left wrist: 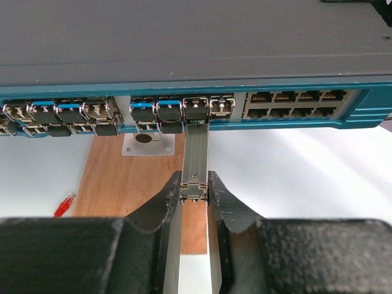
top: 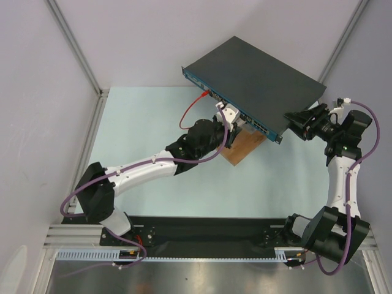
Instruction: Insert the plug into the switch port
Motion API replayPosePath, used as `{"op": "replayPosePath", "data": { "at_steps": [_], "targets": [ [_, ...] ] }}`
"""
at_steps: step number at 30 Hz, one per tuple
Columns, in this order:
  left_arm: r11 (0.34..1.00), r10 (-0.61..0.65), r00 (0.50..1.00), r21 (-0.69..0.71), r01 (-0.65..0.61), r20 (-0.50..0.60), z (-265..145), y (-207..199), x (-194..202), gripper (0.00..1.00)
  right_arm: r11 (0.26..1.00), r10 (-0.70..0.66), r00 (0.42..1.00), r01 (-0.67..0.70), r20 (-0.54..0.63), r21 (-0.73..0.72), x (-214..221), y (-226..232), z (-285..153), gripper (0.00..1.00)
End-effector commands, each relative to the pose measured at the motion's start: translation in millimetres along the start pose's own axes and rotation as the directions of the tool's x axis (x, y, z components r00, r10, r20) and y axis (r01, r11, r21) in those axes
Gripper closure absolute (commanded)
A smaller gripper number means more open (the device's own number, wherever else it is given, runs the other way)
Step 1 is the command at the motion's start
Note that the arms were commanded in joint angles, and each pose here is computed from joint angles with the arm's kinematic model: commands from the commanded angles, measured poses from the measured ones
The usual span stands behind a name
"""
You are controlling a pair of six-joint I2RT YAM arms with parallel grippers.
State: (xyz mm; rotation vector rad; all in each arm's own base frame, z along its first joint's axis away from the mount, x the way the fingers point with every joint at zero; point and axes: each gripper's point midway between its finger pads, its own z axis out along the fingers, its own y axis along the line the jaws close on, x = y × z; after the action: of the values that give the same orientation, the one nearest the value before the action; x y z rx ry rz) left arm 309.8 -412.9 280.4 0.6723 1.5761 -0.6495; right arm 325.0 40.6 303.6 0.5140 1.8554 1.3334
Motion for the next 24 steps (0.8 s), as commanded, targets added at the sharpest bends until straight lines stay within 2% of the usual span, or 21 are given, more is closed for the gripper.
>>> {"op": "replayPosePath", "data": {
  "at_steps": [1, 24],
  "targets": [
    [1.0, 0.016, 0.998, -0.022, -0.014, 0.066, -2.1, 3.4, -26.9, 1.0, 0.982, -0.185, 0.983, 0.184, -0.015, -0.042, 5.0, 13.2, 2.9, 1.0],
    [0.995, 0.071, 0.997, -0.072, -0.07, 0.015, 3.0, 15.8, -11.1, 1.0, 0.979, -0.199, 0.98, 0.198, -0.021, -0.046, 4.5, 16.5, 3.0, 1.0]
  ]
}}
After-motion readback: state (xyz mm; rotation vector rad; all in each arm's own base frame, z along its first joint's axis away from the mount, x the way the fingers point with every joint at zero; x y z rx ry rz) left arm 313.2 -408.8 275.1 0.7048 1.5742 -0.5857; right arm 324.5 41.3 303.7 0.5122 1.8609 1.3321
